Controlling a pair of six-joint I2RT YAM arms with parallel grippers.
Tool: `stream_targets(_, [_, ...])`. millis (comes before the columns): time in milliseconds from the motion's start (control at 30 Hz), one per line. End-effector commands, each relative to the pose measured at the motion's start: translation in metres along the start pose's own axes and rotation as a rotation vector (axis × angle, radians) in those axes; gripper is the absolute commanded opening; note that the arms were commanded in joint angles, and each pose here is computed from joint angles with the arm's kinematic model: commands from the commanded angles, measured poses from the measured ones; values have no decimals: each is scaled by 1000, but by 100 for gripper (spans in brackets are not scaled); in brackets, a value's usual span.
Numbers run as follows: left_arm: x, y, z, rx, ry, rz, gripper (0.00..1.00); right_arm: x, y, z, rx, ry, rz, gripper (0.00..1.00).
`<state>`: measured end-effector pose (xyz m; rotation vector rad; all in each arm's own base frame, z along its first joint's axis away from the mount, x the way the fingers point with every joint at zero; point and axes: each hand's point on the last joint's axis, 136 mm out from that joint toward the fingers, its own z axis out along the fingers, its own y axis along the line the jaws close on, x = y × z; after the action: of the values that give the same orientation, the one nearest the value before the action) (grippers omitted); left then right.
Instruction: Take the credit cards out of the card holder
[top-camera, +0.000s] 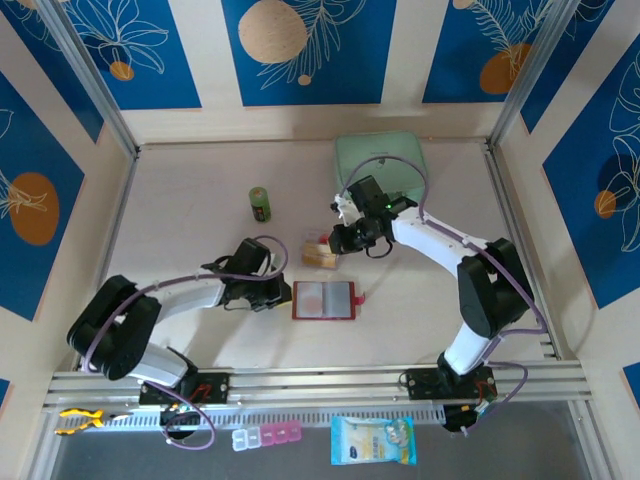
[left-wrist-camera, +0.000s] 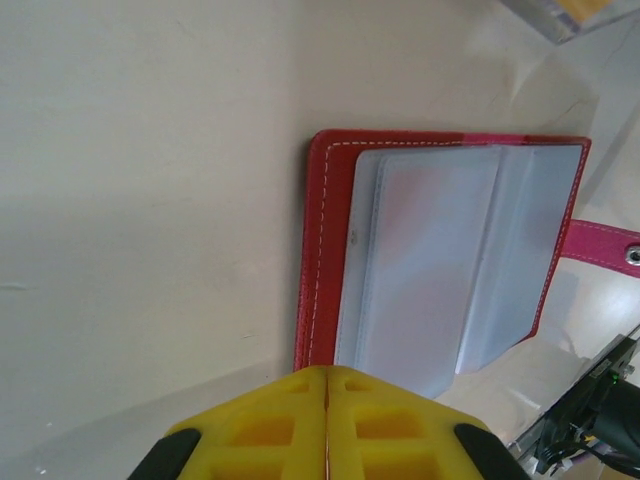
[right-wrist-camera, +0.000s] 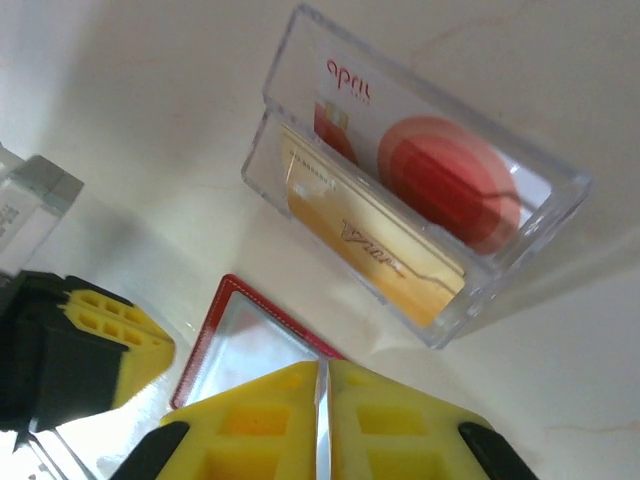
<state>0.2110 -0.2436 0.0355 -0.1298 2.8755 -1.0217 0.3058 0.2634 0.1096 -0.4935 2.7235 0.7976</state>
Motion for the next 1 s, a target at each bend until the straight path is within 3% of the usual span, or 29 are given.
stream_targets(0, [-5, -12, 3, 20, 0, 13, 7, 2, 12, -2, -49, -15, 93, 11])
stream_targets(400, [-2, -11, 12, 20, 26, 19, 5, 35, 11, 16, -21, 97, 226, 10])
stream_targets(967, [11, 19, 14, -75, 44, -20, 4, 73, 47, 55, -66, 219, 295, 31])
